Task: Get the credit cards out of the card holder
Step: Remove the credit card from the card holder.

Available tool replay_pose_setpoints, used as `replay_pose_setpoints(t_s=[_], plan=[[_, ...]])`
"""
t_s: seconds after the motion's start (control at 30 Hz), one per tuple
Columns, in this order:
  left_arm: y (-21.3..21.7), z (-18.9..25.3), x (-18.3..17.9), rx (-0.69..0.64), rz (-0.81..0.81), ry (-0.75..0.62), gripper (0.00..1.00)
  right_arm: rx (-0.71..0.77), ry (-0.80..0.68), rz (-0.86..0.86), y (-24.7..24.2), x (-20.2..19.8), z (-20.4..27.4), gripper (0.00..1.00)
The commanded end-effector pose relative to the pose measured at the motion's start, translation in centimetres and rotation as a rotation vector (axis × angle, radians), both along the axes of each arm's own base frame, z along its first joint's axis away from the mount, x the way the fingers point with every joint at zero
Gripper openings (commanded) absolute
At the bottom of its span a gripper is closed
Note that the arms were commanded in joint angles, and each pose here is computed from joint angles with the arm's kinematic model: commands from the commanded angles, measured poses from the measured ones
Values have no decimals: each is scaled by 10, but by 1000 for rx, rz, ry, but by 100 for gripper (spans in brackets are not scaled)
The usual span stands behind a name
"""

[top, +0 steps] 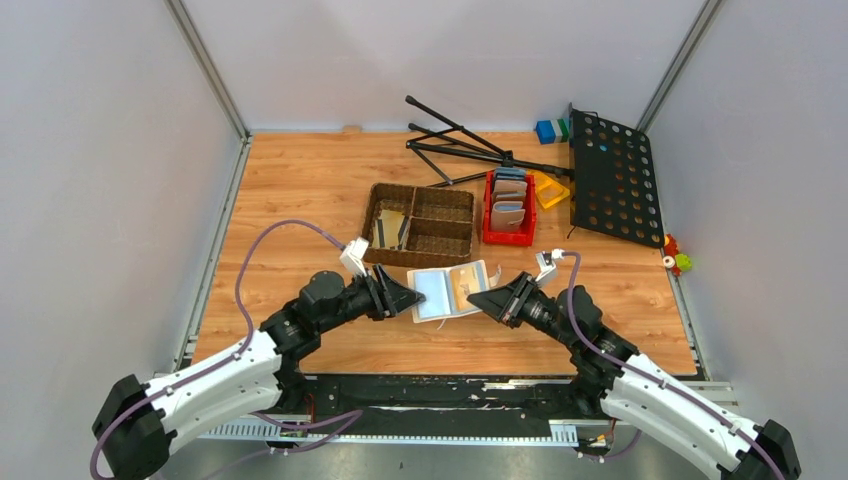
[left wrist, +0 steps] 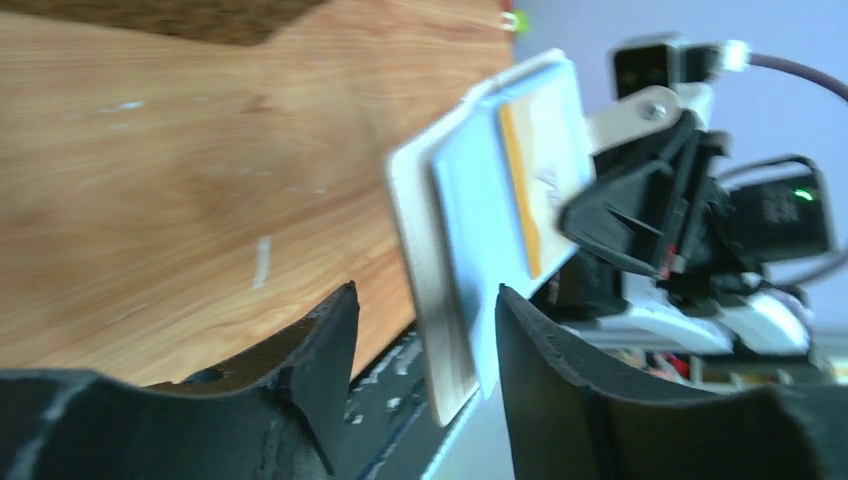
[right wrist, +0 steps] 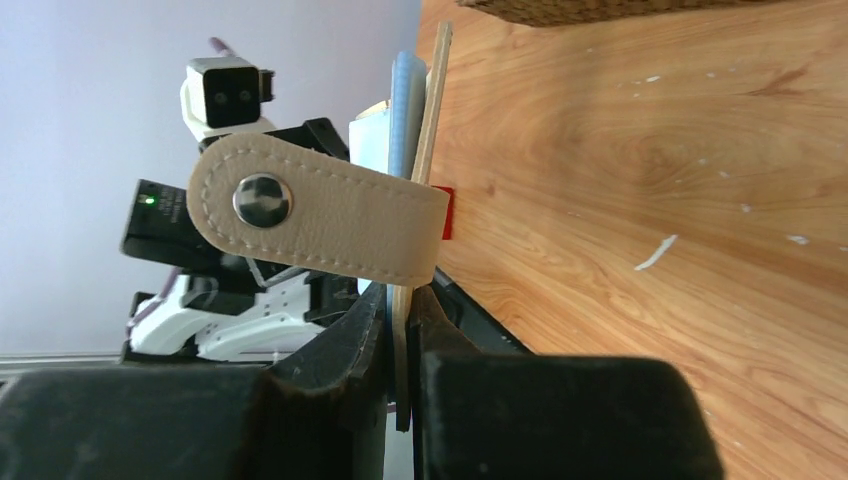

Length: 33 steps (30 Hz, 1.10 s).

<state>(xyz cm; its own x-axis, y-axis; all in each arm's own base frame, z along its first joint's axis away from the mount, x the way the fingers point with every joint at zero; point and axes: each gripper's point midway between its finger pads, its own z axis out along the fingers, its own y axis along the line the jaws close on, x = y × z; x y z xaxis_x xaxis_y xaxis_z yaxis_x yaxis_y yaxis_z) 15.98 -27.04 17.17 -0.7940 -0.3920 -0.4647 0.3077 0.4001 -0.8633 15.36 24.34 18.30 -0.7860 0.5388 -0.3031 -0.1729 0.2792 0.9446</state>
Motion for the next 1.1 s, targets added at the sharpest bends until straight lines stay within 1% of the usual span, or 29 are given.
replay_pose_setpoints(t_s=[0.0,0.1,0.17,0.23,0.27,0.3,0.37,0.4,0.53,0.6,0.7,0.83,0.93,1.0,1.07], plan=[[47,-40,12,349,145,10,61,-79,-79,-44,-5,12,10,0],[56,-28,13,376,165,-29,61,-100,-108,-27,-2,13,7,1],[54,-17,11,355,149,-54,61,-100,-136,-2,1,11,7,1],[40,-5,4,273,83,-73,59,-88,-159,31,5,8,10,2],[29,3,0,204,40,-79,58,-82,-172,44,7,6,11,2],[17,17,-3,108,1,-106,57,-72,-186,63,9,4,13,2],[1,24,-13,-1,-77,-96,54,-45,-216,88,12,0,20,2],[-4,27,-16,-32,-104,-92,52,-36,-225,97,13,-1,22,2],[-18,26,-21,-64,-164,-90,44,-23,-234,119,15,-5,26,1],[-25,27,-24,-118,-183,-79,41,-19,-231,130,16,-6,26,1],[-30,34,-26,-180,-204,-83,39,-4,-226,147,19,-8,28,0],[-29,39,-23,-197,-188,-101,38,12,-222,162,21,-10,30,0],[-27,40,-21,-196,-170,-96,32,14,-222,165,21,-11,30,0],[-20,21,-10,-84,-98,-50,32,-4,-217,153,20,-9,28,0],[-1,-12,0,108,2,16,39,-30,-211,133,17,-6,26,0]])
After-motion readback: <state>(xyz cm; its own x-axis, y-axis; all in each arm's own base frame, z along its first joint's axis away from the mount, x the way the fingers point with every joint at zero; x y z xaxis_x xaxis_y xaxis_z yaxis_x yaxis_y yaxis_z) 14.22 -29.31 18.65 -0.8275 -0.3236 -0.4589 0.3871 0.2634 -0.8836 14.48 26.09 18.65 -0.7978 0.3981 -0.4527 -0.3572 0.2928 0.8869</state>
